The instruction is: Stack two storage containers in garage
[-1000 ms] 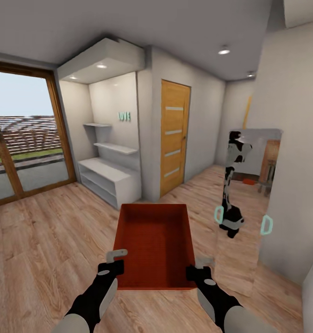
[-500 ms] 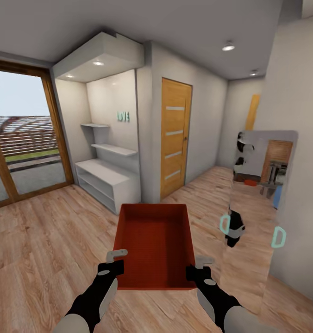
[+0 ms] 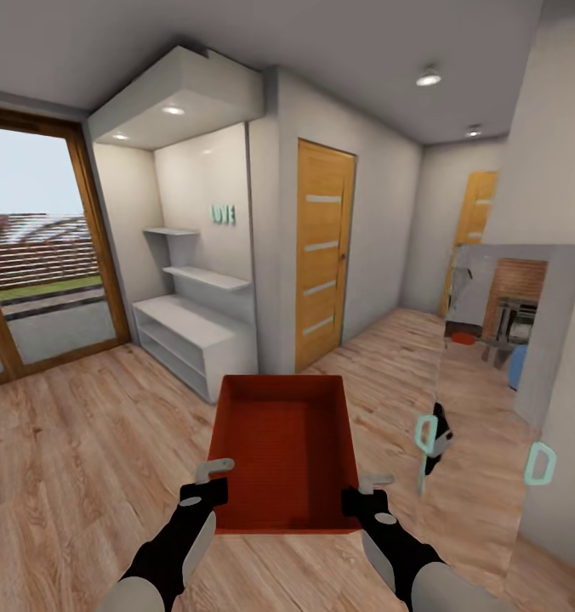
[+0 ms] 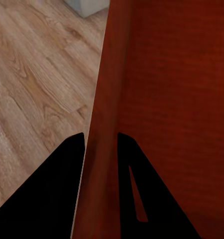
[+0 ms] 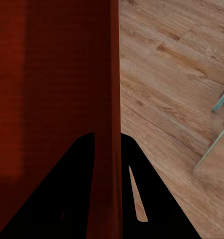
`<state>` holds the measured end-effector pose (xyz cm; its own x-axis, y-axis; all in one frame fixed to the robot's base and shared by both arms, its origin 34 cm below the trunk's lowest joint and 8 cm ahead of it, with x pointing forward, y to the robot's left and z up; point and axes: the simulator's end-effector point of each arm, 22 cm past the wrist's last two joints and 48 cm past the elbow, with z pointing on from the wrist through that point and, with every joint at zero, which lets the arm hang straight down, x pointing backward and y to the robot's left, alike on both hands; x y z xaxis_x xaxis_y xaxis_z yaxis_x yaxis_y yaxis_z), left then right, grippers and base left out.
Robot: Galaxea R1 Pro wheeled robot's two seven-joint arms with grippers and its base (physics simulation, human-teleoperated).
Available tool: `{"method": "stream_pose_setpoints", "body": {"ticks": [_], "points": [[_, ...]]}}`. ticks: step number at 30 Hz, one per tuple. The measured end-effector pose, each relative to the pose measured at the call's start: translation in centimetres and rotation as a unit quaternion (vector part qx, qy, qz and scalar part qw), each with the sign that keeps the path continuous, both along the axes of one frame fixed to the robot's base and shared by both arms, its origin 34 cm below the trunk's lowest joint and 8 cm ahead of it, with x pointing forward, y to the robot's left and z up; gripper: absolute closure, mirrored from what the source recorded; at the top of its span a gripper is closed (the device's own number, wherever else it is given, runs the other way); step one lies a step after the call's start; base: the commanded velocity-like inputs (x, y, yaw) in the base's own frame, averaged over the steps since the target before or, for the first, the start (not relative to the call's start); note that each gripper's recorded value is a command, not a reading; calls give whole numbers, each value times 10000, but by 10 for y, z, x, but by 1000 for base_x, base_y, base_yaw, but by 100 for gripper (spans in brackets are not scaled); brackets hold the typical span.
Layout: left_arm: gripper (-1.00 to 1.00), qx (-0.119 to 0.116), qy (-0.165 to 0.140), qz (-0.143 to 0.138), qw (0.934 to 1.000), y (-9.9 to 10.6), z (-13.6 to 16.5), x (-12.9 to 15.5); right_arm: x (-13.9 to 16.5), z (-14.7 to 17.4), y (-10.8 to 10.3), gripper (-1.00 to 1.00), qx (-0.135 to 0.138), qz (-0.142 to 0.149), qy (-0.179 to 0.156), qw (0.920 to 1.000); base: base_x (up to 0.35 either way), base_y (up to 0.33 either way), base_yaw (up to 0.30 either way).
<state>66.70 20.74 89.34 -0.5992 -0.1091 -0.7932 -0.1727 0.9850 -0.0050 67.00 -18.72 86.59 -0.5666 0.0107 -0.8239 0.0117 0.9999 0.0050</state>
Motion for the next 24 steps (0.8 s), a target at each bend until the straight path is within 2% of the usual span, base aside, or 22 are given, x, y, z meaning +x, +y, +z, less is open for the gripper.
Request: {"method": "stream_pose_setpoints", "body": {"ticks": [9,24], "points": [[100,1,20,1,10000,0,-1,0,0,-1,0,100,0,2,20,10000,322,7,0],[100,3,17,1,10000,0,0,0,0,-1,0,100,6,2,18,10000,322,67,0]]}}
